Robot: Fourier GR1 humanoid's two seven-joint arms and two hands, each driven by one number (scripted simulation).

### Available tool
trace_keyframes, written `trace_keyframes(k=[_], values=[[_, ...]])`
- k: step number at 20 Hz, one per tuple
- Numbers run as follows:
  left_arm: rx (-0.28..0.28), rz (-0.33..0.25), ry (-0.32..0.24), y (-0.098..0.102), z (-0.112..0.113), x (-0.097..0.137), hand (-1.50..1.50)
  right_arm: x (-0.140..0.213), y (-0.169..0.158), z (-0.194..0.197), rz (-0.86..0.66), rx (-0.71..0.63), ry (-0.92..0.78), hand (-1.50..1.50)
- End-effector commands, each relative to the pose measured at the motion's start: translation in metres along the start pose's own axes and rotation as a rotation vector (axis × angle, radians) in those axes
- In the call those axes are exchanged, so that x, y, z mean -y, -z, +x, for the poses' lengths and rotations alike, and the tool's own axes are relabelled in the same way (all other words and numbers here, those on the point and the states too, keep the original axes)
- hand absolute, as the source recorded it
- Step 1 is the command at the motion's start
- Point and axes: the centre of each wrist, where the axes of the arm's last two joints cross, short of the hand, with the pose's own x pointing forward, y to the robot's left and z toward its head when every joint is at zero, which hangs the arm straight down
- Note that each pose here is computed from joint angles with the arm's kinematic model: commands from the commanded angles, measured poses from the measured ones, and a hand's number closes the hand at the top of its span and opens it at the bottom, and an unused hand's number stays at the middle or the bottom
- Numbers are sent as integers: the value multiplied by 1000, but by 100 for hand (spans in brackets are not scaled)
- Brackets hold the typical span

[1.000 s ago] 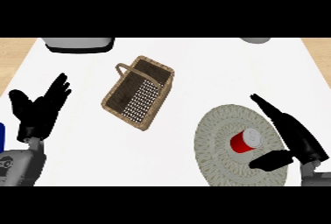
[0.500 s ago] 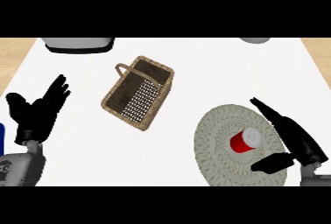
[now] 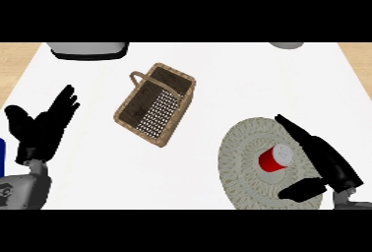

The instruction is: Pick the can from the placemat and place it in the basket

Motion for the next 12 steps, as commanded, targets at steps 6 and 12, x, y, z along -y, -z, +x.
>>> trace_keyframes(k=[6, 12], values=[[-11, -1, -27, 15, -12, -4, 0, -26, 15, 10, -16, -65, -79, -150], [-5, 9, 4, 18, -15, 3, 0, -35, 20, 9, 25, -44, -146, 150]])
